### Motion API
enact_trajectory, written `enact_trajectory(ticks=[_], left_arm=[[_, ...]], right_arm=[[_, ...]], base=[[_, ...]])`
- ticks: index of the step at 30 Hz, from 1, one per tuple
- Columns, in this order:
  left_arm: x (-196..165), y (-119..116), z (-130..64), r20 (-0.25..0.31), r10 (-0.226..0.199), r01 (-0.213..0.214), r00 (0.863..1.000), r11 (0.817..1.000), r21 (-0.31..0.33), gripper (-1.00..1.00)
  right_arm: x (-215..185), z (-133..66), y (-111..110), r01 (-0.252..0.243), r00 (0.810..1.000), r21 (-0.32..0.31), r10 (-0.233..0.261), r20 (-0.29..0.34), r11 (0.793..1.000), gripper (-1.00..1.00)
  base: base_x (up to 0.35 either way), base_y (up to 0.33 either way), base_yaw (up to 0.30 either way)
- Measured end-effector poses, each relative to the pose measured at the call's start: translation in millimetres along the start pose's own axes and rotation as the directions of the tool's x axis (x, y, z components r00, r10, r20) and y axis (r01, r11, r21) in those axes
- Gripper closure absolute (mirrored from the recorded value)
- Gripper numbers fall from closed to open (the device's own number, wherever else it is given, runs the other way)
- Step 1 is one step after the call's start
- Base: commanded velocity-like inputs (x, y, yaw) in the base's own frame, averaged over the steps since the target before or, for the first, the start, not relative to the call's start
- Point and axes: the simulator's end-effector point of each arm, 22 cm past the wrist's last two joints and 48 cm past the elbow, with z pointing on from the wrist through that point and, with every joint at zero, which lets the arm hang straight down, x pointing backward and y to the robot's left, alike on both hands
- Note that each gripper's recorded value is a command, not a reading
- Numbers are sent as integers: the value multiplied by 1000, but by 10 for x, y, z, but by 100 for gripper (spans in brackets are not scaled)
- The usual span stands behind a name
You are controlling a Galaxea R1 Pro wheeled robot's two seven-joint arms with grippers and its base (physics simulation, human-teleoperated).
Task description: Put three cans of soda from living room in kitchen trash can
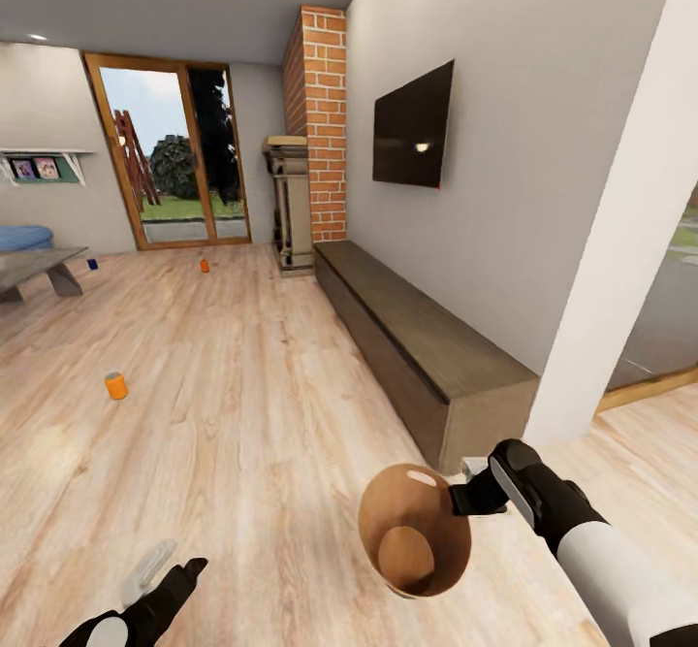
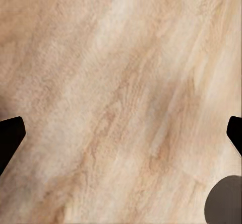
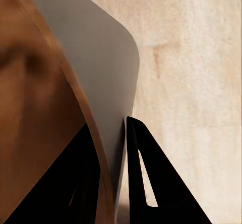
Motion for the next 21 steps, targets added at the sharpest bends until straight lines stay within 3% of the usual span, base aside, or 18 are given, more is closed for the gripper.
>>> enact_trajectory(ticks=[4,10,17,21], left_arm=[[5,-1,2,0,0,0,1000,1000,0,-100],[12,-6,3,-1,-1,1,1000,1000,1,-100],[158,11,60,-27,12,-12,1000,1000,-9,-100],[215,-26,73,-37,28,-28,999,1000,-4,-100]], right_arm=[[28,24,32,15,1000,3,-15,-8,1000,100],[-55,-21,138,37,999,-8,-37,22,999,100],[92,110,515,86,996,-55,-87,-3,995,100],[90,114,430,110,994,-15,-110,-5,994,100]], base=[[228,305,271],[230,305,64],[233,300,4],[241,287,0]])
